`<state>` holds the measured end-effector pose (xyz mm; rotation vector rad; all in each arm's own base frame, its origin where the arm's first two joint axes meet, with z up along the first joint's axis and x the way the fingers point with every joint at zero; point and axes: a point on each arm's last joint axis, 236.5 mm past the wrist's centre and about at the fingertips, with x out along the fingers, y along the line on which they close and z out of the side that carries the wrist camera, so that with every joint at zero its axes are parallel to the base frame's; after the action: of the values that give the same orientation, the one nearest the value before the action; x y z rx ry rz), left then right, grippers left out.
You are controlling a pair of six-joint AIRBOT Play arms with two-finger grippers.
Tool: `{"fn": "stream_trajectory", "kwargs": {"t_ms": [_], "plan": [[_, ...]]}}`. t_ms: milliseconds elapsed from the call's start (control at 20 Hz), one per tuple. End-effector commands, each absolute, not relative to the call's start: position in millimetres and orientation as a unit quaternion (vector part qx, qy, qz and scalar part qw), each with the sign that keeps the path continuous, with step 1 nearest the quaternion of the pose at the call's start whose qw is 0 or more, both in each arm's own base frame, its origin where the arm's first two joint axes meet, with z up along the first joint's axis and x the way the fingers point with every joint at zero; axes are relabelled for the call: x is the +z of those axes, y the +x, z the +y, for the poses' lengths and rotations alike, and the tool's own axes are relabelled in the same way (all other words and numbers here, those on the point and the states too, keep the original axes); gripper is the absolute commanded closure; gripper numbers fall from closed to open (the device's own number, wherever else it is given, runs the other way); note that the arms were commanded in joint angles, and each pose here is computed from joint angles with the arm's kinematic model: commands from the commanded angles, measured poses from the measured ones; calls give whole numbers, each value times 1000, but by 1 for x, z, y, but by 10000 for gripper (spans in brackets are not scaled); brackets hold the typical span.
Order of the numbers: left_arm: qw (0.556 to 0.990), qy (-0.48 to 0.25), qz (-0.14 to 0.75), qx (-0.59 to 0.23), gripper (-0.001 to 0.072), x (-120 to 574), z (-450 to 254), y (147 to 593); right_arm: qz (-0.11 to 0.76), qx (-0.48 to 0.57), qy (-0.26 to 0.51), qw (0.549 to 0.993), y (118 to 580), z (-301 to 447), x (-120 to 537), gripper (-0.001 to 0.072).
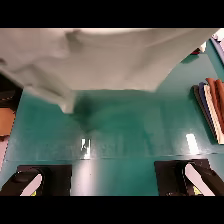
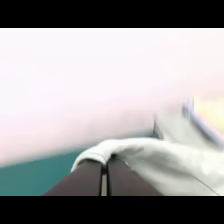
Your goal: Fold the shirts.
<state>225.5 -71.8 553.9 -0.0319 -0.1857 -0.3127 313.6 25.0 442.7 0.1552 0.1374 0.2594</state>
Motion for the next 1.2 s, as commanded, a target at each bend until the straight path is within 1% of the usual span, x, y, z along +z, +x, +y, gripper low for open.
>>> {"fn": "stream_trajectory", "kwargs": {"t_ms": [0,100,200,300,350,450,550,650,750,850,950,1000,1150], "plan": [[970,-15,-208,-129,684,620,-54,137,17,75,33,996,258,21,494,693],[966,-7,-233,-110,684,633,-46,123,34,45,29,998,251,10,498,693],[971,-7,-220,-92,684,627,-38,131,48,38,35,997,255,3,500,693],[985,-11,-153,-80,684,595,-34,172,77,56,46,994,269,0,492,694],[991,-16,-103,-80,684,570,-36,201,99,72,59,991,281,0,481,694],[995,-29,28,-92,684,497,-45,270,153,111,88,978,315,3,446,694],[982,-48,152,-104,683,413,-56,335,248,124,111,954,354,4,380,694],[956,-68,261,-111,684,323,-67,389,364,126,112,916,386,10,295,694],[917,-96,367,-122,683,230,-80,423,468,122,101,870,407,19,208,694],[878,-104,453,-115,683,144,-83,448,543,127,110,822,423,28,133,694],[851,-95,504,-113,683,78,-83,469,588,126,130,789,439,29,77,694],[843,-96,517,-115,683,55,-85,478,596,121,137,782,449,28,56,694],[840,-95,520,-119,683,19,-87,499,593,110,146,784,478,18,31,694]]}}
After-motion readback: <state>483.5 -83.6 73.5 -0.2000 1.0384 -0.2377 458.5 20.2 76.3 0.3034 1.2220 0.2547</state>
